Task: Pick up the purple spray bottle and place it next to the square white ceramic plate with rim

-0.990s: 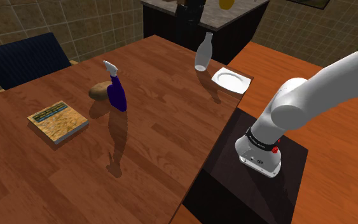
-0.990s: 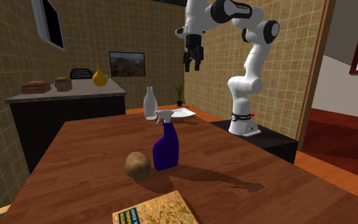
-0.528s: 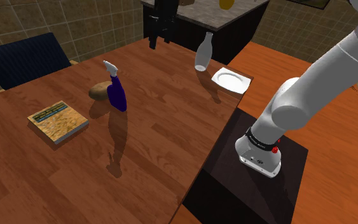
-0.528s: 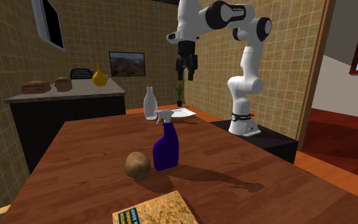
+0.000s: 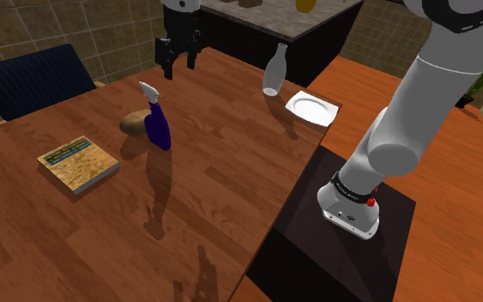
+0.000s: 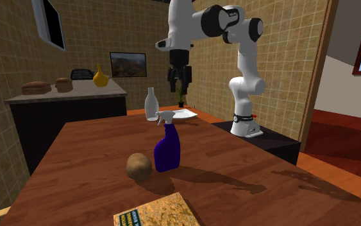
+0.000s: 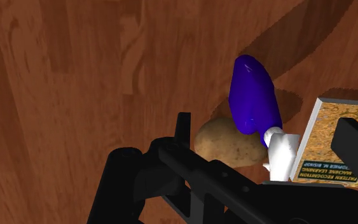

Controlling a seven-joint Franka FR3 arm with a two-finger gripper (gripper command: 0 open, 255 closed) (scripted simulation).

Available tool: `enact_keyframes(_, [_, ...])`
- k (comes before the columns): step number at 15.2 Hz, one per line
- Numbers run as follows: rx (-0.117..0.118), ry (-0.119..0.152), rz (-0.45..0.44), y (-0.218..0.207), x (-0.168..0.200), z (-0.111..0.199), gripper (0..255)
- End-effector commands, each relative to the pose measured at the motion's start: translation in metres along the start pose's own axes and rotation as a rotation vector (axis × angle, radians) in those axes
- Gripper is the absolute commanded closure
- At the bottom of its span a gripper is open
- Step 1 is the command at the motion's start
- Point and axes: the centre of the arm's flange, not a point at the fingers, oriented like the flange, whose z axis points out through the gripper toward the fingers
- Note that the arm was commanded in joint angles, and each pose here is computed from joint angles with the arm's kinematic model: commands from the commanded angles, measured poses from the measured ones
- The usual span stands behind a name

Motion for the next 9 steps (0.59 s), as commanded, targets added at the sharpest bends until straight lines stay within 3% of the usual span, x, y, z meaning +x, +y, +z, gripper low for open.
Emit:
enact_keyframes(1, [-0.007, -0.006, -0.007, -0.013, 0.021, 0.014, 0])
enact_keyframes(6, [-0.025, -0.023, -0.026, -0.051, 0.068, 0.048, 0])
enact_keyframes(9, [-0.026, -0.023, -0.027, -0.053, 0.070, 0.060, 0])
